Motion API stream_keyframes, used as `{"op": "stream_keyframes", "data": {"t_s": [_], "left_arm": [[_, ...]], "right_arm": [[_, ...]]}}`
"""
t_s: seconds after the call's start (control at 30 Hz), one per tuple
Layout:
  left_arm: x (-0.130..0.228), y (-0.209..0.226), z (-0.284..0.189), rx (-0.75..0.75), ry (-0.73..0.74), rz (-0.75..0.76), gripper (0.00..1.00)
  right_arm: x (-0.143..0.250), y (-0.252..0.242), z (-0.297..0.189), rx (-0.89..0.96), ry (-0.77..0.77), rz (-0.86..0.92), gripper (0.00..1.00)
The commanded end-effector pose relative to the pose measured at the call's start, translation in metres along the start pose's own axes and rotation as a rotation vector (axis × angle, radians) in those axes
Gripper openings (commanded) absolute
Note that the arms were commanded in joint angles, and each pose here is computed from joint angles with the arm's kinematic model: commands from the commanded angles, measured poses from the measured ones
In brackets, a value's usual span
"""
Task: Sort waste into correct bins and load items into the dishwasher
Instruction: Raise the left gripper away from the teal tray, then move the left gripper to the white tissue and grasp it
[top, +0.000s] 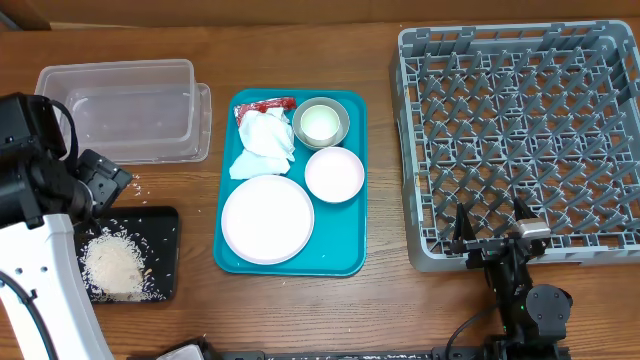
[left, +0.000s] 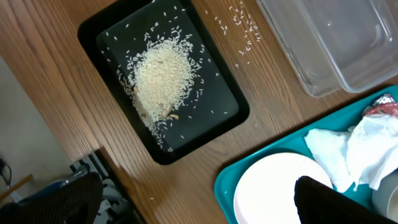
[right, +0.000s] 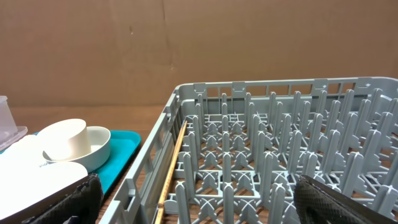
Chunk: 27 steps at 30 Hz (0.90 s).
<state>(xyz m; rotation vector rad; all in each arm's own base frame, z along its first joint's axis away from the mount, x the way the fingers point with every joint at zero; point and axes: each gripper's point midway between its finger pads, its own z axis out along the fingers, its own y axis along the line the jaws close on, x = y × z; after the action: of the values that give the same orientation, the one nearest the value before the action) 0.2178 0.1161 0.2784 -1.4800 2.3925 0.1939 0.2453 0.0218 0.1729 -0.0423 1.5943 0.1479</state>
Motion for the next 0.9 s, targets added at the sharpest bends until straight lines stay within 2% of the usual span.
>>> {"op": "stream_keyframes", "data": {"t_s": [0.0, 0.4, 0.47, 0.57, 0.63, 0.77, 0.87], "left_arm": [[-0.005, 0.000, 0.001, 0.003, 0.004, -0.093, 1.00], [0.009, -0.017, 0.002, 0.097, 0.105, -0.102, 1.00], [0.024, -0.035, -0.003, 0.199, 0.184, -0.016, 1.00], [0.044, -0.084, -0.022, 0.487, 0.240, 0.286, 1.00], [0.057, -0.108, -0.034, 0.609, 0.247, 0.431, 0.99], [0.070, -0.141, -0.037, 0.666, 0.213, 0.554, 0.89], [0.077, -0.173, -0.035, 0.696, 0.174, 0.626, 0.87]], "right_arm": [[0.001, -0.003, 0.000, 0.013, -0.007, -0.004, 1.00], [0.001, -0.003, 0.000, 0.011, -0.006, -0.001, 1.00], [0.001, -0.003, 0.000, 0.011, -0.006, -0.001, 1.00], [0.001, -0.003, 0.000, 0.011, -0.006, -0.001, 1.00], [0.001, -0.003, 0.000, 0.011, -0.006, -0.001, 1.00], [0.001, -0.003, 0.000, 0.011, -0.006, -0.001, 1.00], [0.001, -0.003, 0.000, 0.011, -0.006, -0.001, 1.00]]}}
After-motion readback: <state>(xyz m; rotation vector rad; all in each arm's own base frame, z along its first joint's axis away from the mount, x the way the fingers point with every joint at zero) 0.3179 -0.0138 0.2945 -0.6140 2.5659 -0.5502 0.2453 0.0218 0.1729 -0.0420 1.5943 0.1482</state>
